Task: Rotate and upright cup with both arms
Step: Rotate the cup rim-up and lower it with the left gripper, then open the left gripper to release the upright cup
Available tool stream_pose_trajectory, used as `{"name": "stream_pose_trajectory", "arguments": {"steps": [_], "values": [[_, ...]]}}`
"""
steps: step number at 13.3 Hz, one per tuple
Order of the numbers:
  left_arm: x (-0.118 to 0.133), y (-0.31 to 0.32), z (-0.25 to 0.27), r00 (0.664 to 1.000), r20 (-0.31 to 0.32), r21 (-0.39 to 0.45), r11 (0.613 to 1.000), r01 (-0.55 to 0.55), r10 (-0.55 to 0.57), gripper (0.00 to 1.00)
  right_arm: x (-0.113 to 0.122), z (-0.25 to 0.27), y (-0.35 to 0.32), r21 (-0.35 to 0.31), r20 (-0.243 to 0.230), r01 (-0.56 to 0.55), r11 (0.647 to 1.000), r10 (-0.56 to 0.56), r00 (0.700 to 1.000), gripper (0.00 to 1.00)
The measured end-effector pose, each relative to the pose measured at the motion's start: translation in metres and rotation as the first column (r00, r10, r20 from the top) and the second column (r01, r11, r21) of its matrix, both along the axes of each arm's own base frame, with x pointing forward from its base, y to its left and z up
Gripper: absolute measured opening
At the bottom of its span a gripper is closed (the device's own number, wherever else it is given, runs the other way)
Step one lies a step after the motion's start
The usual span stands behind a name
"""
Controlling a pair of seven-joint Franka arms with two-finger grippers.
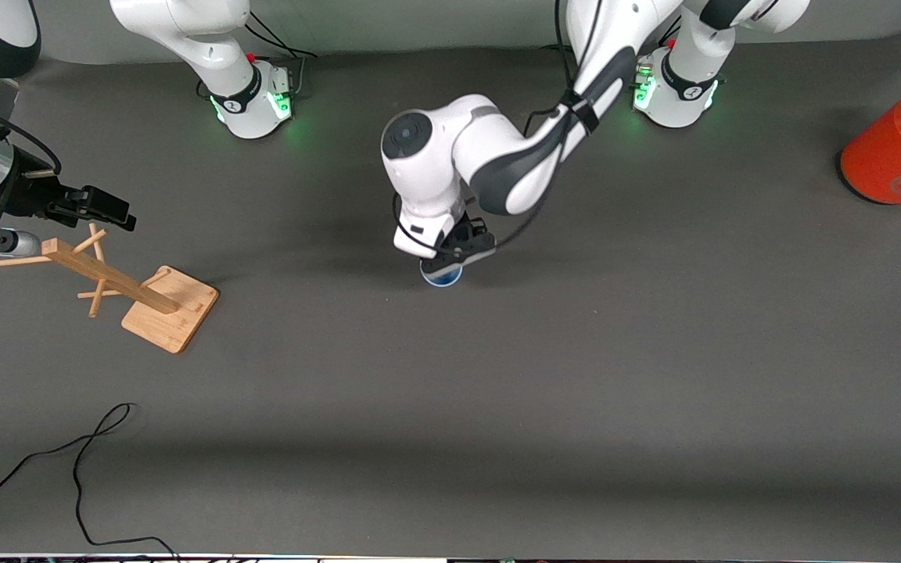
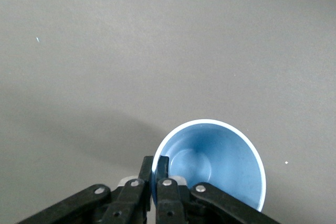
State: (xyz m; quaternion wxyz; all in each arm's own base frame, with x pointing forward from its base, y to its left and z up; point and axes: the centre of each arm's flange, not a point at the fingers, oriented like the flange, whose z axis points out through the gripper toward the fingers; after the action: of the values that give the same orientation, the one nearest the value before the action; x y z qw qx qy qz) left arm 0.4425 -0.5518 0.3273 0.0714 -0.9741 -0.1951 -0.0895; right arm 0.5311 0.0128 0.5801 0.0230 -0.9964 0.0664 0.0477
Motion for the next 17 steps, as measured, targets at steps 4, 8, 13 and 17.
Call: {"name": "stream_pose_trajectory", "arguments": {"steps": [4,8,13,17], "values": [[-0.062,-0.017,-0.049,0.984,0.17,0.065,0.996,-0.063,0.051,0.06,-0.003,0.003,-0.006,0.0,-0.024,0.009,1.0,-0.009,1.0,1.0],[-0.063,-0.011,-0.06,0.981,0.182,0.083,0.993,-0.082,0.065,0.06,0.001,-0.004,-0.026,0.0,-0.037,0.046,0.999,-0.046,0.998,1.0],[-0.064,-0.007,-0.079,0.98,0.189,0.106,0.991,-0.081,0.06,0.34,0.004,-0.003,-0.025,0.0,-0.035,0.045,0.999,-0.045,0.998,1.0],[-0.06,-0.007,-0.078,0.977,0.208,0.113,0.991,-0.068,0.043,0.81,0.004,-0.003,-0.025,0.0,-0.035,0.045,0.999,-0.045,0.998,1.0]]}}
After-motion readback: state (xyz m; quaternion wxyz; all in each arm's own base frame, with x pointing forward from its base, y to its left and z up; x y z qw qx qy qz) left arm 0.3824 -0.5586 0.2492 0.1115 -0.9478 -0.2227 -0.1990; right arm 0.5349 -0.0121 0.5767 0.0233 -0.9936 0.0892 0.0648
